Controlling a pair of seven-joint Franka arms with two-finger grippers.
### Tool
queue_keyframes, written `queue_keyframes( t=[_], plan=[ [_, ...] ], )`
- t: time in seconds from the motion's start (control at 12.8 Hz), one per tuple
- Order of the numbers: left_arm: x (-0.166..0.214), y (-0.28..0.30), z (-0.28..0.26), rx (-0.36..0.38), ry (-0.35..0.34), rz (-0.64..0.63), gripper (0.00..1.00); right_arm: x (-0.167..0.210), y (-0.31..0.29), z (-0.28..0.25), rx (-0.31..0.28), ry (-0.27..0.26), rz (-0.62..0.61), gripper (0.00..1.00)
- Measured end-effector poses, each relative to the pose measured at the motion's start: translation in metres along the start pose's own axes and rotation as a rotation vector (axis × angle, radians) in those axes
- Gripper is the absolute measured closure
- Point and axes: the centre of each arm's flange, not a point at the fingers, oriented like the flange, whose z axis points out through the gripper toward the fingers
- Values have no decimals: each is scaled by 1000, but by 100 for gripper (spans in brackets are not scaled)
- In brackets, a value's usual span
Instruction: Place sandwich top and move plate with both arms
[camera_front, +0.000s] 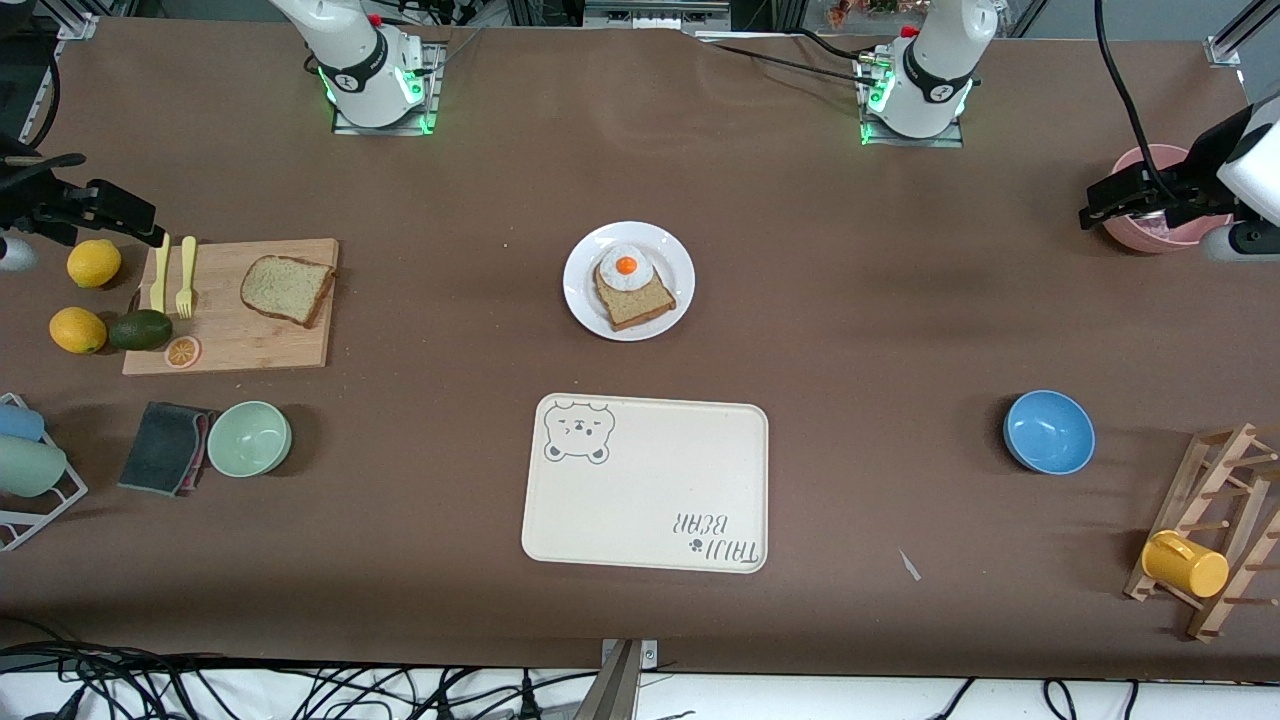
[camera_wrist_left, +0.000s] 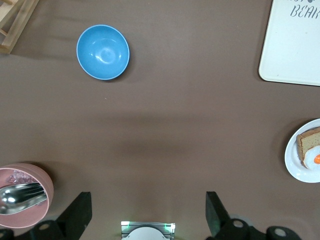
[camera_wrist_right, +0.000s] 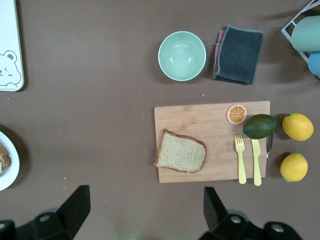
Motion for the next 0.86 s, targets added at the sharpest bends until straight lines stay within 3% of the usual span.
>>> queue_keyframes(
  t=[0.86],
  plan=[
    [0, 0, 0, 0, 0, 0, 0, 1, 1, 0, -3, 3, 38, 0]
  ],
)
